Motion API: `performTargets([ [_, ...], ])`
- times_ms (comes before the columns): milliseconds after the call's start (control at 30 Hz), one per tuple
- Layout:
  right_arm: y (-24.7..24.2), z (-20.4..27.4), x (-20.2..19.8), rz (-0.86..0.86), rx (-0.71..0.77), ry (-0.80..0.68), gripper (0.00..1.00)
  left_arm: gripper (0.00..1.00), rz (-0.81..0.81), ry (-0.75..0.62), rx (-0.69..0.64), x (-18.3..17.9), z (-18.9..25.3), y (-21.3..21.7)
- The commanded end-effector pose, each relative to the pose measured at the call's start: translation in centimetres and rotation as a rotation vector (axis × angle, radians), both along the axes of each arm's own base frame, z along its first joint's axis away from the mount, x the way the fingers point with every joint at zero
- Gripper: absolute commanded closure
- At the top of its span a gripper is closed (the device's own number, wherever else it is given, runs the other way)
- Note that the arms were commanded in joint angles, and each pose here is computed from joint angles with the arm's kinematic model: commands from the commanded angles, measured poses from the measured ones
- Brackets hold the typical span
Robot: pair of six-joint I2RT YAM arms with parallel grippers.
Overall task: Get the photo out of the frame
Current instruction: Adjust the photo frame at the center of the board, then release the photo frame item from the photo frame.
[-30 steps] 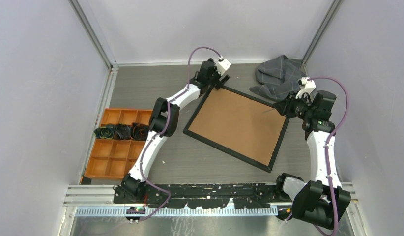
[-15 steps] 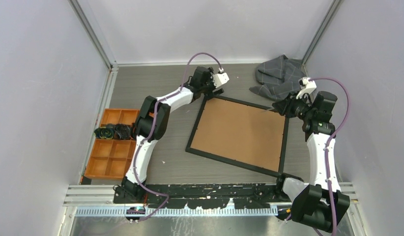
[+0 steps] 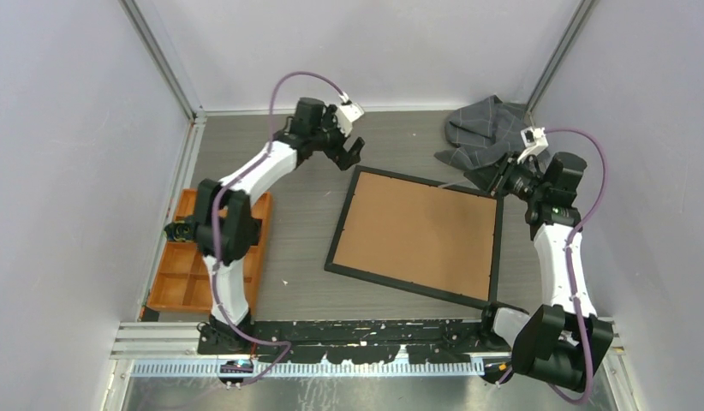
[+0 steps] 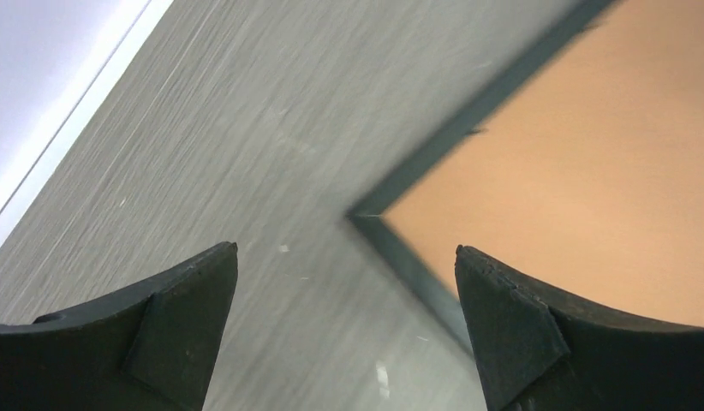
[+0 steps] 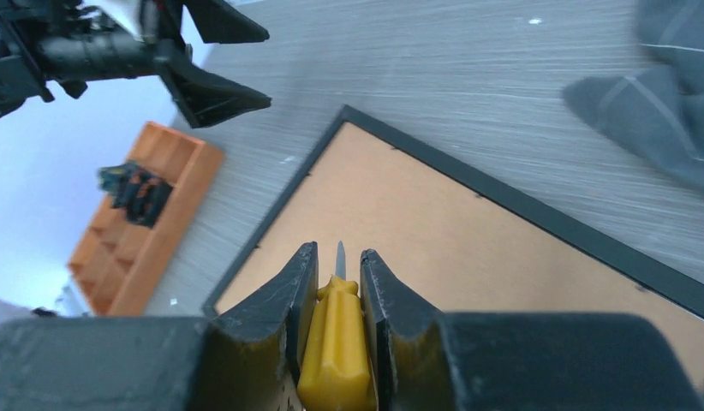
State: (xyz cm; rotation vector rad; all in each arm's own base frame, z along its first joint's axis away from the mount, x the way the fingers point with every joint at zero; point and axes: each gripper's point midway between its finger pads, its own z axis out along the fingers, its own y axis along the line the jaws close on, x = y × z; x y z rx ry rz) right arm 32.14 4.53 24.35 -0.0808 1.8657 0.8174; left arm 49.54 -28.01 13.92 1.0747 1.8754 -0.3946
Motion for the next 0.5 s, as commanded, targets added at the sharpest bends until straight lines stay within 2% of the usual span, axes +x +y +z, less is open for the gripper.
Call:
performTargets([
  [0, 4.1, 3.5, -0.7, 0.214, 0.099, -0.062, 0.99, 0.0, -0.402, 0.087, -0.312, -11.3, 10.7, -4.0],
  [67, 6.0, 3.0, -1.5, 0.29, 0.077, -0.046, 0.99, 0.0, -0.519, 0.144, -0.391, -15.1, 11.9, -4.2],
  [167, 8.7, 1.7, -1.8, 0.342, -0.004, -0.045, 0.99, 0.0, -0.567, 0.167, -0.428, -18.0, 12.2, -3.6],
  [267, 10.0, 0.3, -0.3, 0.313, -0.037, -0.007, 0.99, 0.0, -0.503, 0.1, -0.357, -17.8, 10.0, -1.8],
  [400, 11.0, -1.3, 3.2, 0.195, 0.08, 0.076, 0.99, 0.0, -0.456, 0.107, -0.318, -17.5, 6.7, 1.8],
  [467, 12.3, -2.7, 4.1, 0.166, 0.145, 0.148, 0.99, 0.0, -0.45, 0.14, -0.255, -18.2, 4.7, 3.8],
])
